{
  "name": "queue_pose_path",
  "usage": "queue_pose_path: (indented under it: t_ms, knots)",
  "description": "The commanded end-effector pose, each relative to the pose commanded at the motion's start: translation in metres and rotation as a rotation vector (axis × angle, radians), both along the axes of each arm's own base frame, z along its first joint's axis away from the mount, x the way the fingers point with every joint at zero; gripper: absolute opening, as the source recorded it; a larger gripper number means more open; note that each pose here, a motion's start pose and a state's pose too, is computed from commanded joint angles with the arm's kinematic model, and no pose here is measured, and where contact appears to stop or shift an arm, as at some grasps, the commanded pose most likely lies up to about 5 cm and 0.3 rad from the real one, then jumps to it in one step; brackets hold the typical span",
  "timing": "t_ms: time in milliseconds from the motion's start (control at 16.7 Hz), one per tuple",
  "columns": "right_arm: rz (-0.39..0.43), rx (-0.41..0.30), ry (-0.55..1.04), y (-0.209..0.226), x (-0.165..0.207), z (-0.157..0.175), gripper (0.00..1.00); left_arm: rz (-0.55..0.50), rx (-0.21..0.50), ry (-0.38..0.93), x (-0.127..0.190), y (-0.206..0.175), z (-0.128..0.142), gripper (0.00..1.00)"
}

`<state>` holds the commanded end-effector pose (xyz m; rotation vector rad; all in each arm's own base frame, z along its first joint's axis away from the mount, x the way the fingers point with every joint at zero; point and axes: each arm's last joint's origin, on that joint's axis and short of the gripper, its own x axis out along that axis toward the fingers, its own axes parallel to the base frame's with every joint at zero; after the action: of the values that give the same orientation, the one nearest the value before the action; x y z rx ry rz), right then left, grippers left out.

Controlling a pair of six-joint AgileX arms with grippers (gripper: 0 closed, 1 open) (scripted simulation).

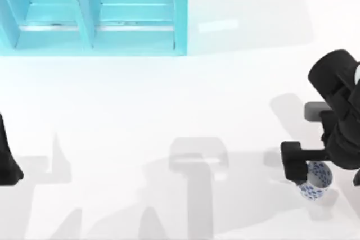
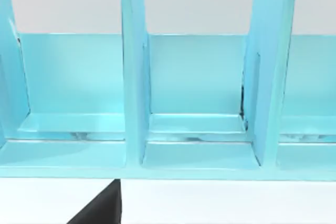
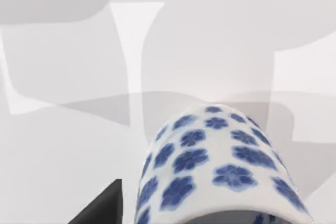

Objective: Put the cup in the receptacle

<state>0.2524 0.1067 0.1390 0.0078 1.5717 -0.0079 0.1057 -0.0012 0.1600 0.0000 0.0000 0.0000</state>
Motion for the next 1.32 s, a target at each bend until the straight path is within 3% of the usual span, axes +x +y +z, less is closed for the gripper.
queue_pose_path:
  t_ms: [720, 1320]
  knots:
    - [0.0, 0.0, 0.0, 0.0, 0.0, 0.0, 0.02, 0.0, 0.0, 0.0, 0.0, 0.0, 0.0, 1.0]
    - [-0.001, 0.001, -0.003, -0.0004, 0.0006, 0.0007, 0.0, 0.0, 0.0, 0.0, 0.0, 0.0, 0.0, 1.0]
